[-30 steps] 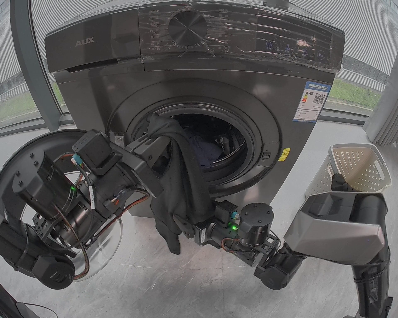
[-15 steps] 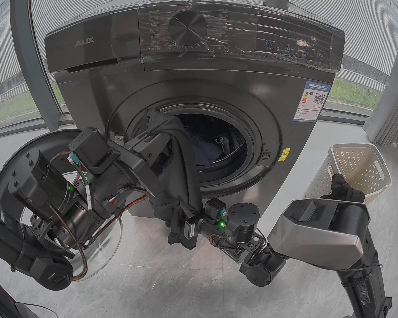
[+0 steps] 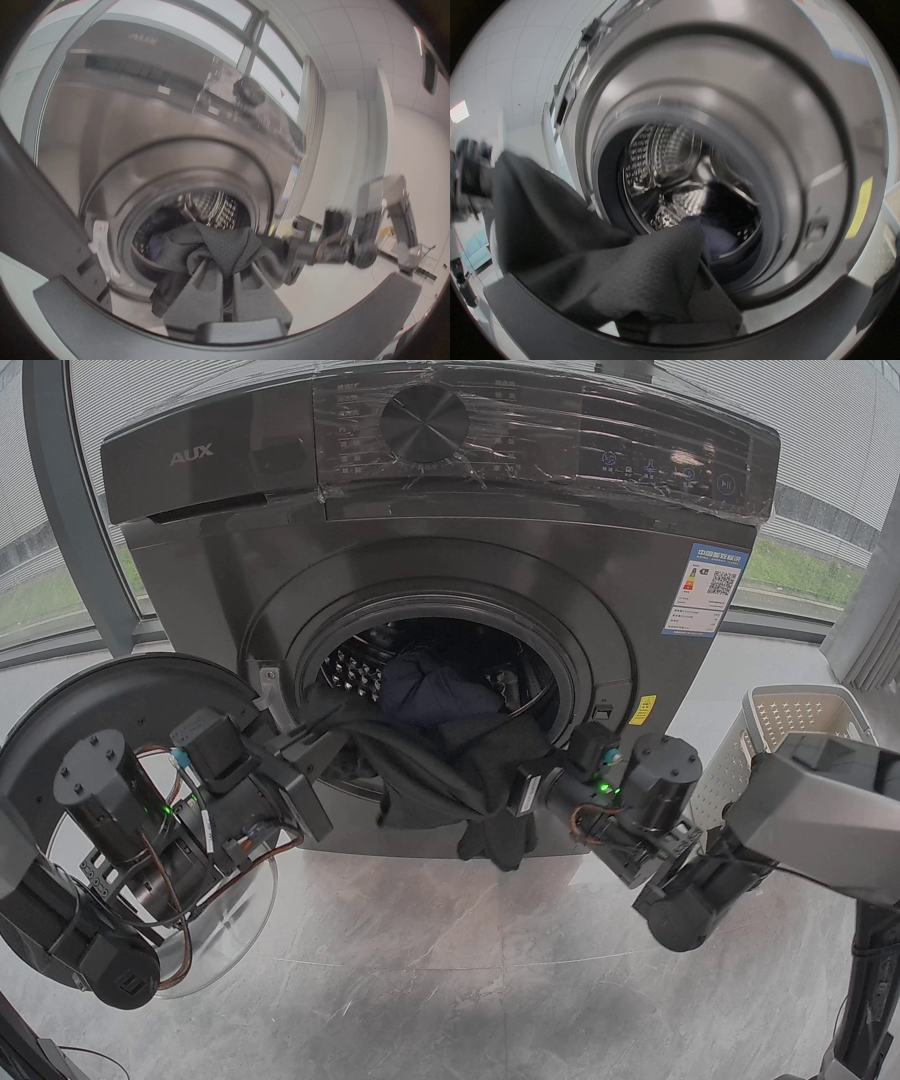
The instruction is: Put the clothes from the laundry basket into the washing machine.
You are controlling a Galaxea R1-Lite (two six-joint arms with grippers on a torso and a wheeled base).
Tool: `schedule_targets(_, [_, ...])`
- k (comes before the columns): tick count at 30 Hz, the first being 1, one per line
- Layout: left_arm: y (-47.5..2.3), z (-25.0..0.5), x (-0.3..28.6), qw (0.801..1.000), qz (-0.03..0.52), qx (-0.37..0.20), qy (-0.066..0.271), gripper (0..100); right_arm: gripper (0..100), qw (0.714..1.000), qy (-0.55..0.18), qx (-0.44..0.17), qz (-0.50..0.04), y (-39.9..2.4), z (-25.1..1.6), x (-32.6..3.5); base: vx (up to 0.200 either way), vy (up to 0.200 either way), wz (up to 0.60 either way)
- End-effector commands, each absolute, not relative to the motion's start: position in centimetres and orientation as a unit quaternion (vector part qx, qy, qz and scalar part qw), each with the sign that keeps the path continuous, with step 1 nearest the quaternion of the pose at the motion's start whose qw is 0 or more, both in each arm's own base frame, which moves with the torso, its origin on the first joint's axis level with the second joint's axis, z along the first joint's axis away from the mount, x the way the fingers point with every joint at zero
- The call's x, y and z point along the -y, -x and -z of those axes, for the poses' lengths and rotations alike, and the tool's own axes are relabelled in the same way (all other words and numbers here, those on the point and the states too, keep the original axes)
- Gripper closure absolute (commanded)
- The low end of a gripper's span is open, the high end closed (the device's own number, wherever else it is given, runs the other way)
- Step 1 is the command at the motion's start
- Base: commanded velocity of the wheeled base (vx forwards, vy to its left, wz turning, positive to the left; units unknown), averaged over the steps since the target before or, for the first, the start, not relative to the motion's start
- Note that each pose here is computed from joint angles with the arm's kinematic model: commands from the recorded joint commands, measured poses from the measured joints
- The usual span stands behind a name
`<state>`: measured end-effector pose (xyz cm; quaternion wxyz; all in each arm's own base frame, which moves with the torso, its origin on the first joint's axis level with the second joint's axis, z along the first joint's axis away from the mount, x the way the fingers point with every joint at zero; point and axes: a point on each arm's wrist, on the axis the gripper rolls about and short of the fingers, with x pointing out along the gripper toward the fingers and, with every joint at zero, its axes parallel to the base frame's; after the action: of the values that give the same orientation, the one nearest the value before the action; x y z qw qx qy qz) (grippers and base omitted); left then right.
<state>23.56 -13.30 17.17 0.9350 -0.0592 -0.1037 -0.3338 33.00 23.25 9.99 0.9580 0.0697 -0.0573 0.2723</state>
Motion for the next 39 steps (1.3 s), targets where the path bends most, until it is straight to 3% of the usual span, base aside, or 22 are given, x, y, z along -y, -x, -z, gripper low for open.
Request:
schedule_targets(1, [-24.8, -11.3, 11.5, 0.949, 0.314, -0.004, 0.018, 100, 100, 0.953, -0.086, 0.12, -0.266, -30.4, -16.5, -19.9, 0.0, 0.0, 0.0])
schedule_targets(7, [-23.6, -8.4, 11.1, 0.937, 0.343, -0.058, -0.036, 100, 100, 0.947, -0.092, 0.129, -0.28, -29.6, -17.1, -21.0, 0.0, 0.0, 0.0])
schedule_targets(8, [-23.6, -8.4, 11.1, 0.936, 0.345, -0.057, -0.039, 0, 100, 0.947, -0.091, 0.127, -0.28, -29.6, -17.0, -21.0, 0.0, 0.0, 0.0])
schedule_targets(13, [-22.2, -7.7, 10.6, 0.931, 0.354, -0.085, -0.039, 0, 100, 0.951, -0.089, 0.126, -0.268, -30.4, -17.0, -20.4, 0.0, 0.0, 0.0])
schedule_targets(22, [-19.1, -5.8, 9.6, 0.903, 0.399, -0.143, -0.067, 0, 100, 0.954, -0.088, 0.122, -0.26, -31.0, -16.7, -20.2, 0.0, 0.0, 0.0])
schedule_targets(27, [-20.8, -6.9, 10.5, 0.908, 0.403, -0.101, -0.064, 0, 100, 0.943, -0.089, 0.099, -0.305, -28.8, -15.5, -22.8, 0.0, 0.0, 0.0])
schedule_targets(35, [-21.4, -7.2, 11.0, 0.908, 0.405, -0.087, -0.062, 0, 100, 0.926, -0.087, 0.074, -0.361, -26.3, -13.9, -26.5, 0.0, 0.0, 0.0])
schedule_targets(39, [-21.8, -7.9, 11.9, 0.907, 0.413, -0.072, -0.045, 0, 100, 0.917, -0.088, 0.064, -0.385, -25.1, -13.1, -28.0, 0.0, 0.0, 0.0])
